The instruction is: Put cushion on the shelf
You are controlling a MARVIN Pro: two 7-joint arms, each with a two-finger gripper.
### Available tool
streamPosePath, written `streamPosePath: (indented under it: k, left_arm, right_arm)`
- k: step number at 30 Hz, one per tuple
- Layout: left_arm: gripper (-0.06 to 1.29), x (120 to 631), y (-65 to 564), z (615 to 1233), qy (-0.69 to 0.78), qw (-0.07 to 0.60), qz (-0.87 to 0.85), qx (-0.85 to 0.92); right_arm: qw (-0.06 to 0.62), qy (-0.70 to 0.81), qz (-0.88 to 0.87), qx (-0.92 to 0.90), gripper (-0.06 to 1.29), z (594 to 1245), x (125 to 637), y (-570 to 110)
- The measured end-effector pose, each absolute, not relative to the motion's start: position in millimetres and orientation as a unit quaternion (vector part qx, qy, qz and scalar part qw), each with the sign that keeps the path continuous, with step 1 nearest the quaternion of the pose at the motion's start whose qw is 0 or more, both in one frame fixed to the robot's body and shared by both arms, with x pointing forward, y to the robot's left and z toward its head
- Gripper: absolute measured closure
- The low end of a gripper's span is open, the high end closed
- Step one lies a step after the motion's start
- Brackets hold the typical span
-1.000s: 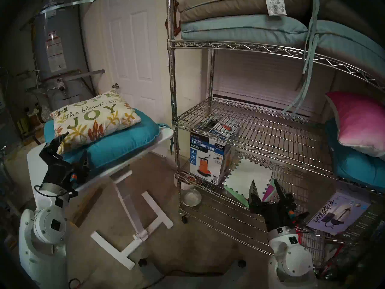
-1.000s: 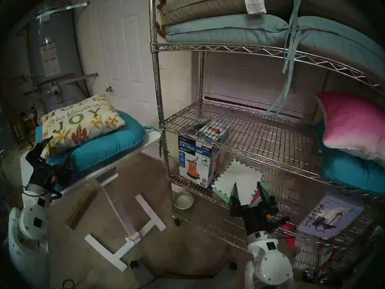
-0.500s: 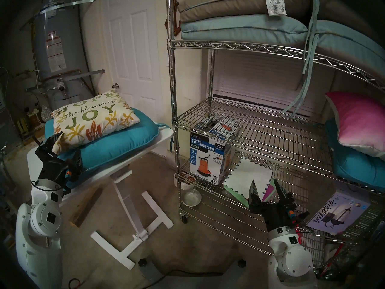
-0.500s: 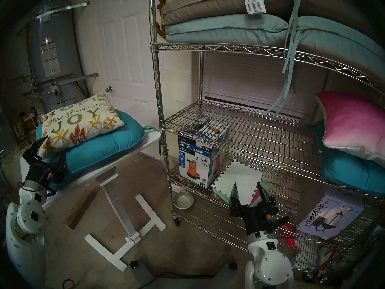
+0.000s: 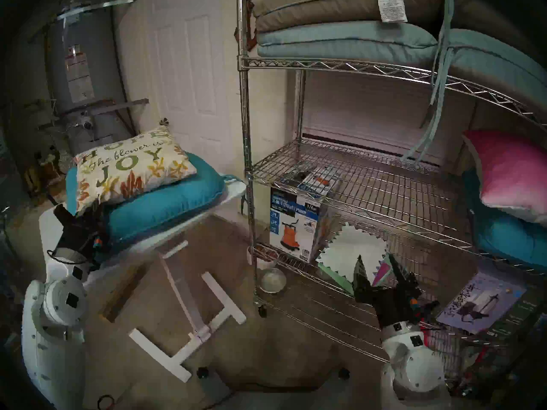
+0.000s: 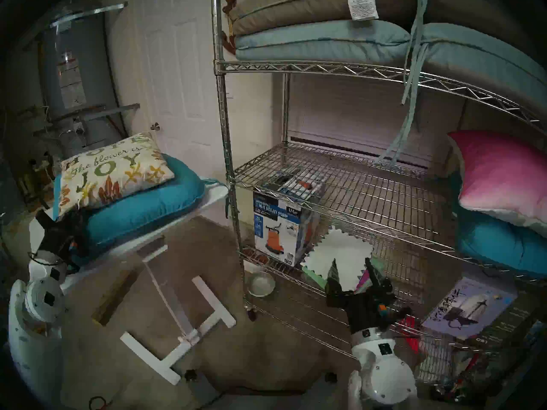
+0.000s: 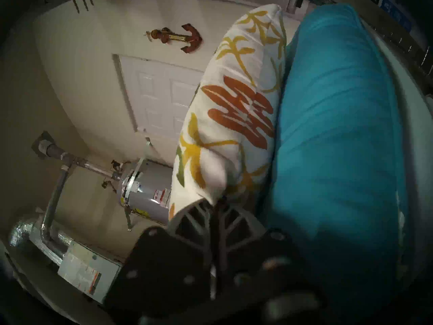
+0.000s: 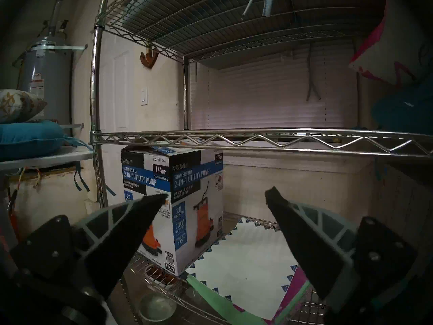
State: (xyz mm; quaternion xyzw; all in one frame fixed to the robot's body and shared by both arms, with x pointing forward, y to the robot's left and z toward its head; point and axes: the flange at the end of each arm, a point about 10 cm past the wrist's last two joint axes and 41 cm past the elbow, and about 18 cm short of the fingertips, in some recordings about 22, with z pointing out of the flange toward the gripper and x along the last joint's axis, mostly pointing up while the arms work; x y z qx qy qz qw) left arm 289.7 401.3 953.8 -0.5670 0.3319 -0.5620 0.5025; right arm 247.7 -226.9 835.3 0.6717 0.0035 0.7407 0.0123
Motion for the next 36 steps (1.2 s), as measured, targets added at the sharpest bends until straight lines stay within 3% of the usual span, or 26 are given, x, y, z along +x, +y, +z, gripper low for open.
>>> streamPosePath:
  k: [36]
  left_arm:
    - [1.23,265,305,942,0.349,0.423,-0.606,-0.576]
  right_arm:
    - [0.012,0.003,0.741,0.672,0.0,835,248,-227]
